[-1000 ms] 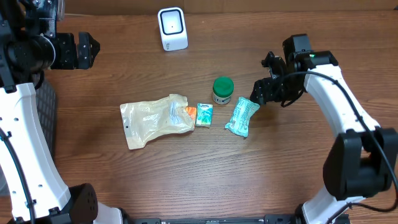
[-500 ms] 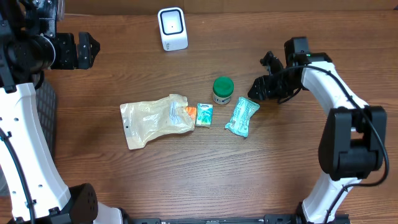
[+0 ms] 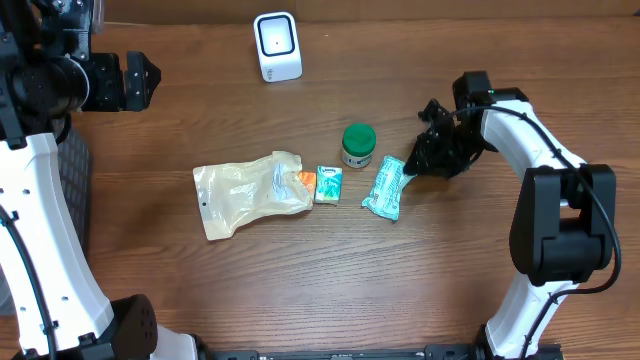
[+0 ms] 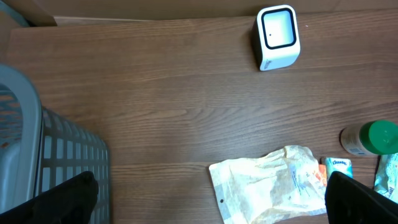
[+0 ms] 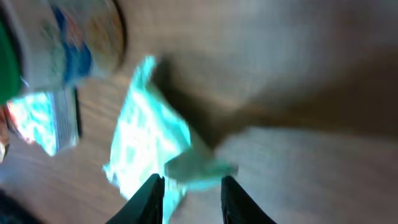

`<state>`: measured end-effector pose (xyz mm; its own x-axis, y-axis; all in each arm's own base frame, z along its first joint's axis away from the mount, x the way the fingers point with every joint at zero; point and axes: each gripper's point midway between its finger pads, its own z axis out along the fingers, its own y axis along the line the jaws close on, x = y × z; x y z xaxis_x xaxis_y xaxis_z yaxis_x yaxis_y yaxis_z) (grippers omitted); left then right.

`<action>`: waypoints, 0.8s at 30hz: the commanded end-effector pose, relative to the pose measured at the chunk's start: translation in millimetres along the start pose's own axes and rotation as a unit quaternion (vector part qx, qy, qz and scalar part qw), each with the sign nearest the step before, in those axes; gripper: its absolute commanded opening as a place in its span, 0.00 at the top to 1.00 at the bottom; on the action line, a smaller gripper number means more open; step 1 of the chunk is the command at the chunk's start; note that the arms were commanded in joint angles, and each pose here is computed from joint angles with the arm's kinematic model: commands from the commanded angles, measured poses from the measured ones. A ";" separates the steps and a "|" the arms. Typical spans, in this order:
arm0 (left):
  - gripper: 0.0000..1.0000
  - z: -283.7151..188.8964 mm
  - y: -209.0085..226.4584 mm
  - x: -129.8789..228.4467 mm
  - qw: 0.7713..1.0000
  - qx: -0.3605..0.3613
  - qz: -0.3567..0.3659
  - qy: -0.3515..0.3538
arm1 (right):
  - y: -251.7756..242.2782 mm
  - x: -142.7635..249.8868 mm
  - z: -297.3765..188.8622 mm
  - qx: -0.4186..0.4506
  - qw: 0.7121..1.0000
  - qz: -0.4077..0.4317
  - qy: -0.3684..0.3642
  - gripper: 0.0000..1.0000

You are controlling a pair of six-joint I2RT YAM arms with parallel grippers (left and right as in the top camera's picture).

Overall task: Scan the item barcode
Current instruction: 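Move the right gripper over the mint-green wipes pack, then lower the right gripper and close it on the green wipes pack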

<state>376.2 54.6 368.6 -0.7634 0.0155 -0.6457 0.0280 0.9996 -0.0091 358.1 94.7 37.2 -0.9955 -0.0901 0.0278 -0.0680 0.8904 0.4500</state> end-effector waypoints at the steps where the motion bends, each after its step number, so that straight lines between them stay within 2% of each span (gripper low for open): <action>1: 0.00 -3.3 -1.9 -1.0 1.000 0.004 0.007 -0.006 | 4.6 17.1 1.4 -0.007 0.999 0.032 0.031 0.72; 6: 0.00 -3.3 -1.9 -1.0 1.000 0.004 0.008 -0.006 | 9.0 44.5 -1.0 -0.008 0.995 0.056 0.086 0.72; 9: 0.00 -3.3 -1.9 -1.0 1.000 0.004 0.007 -0.005 | 8.6 47.7 0.4 0.009 0.994 0.049 0.093 0.74; 13: 0.00 -3.3 -1.9 -1.0 1.000 0.004 0.007 -0.006 | 4.7 17.9 -3.4 0.022 0.999 0.033 0.037 0.76; 19: 0.00 -3.3 -1.6 -1.0 1.000 0.004 0.007 -0.006 | 2.9 -43.1 -16.2 0.035 0.995 0.040 -0.079 0.96; 24: 0.00 -3.3 -1.6 -1.0 1.000 0.004 0.007 -0.006 | 8.7 -62.3 -13.0 0.039 0.992 0.023 -0.116 0.96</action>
<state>376.3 54.7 368.7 -0.7633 0.0152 -0.6459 0.0275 0.9996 -0.0090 410.2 96.9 44.5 -0.9915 0.0320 -0.1264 -0.0207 0.9184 0.3951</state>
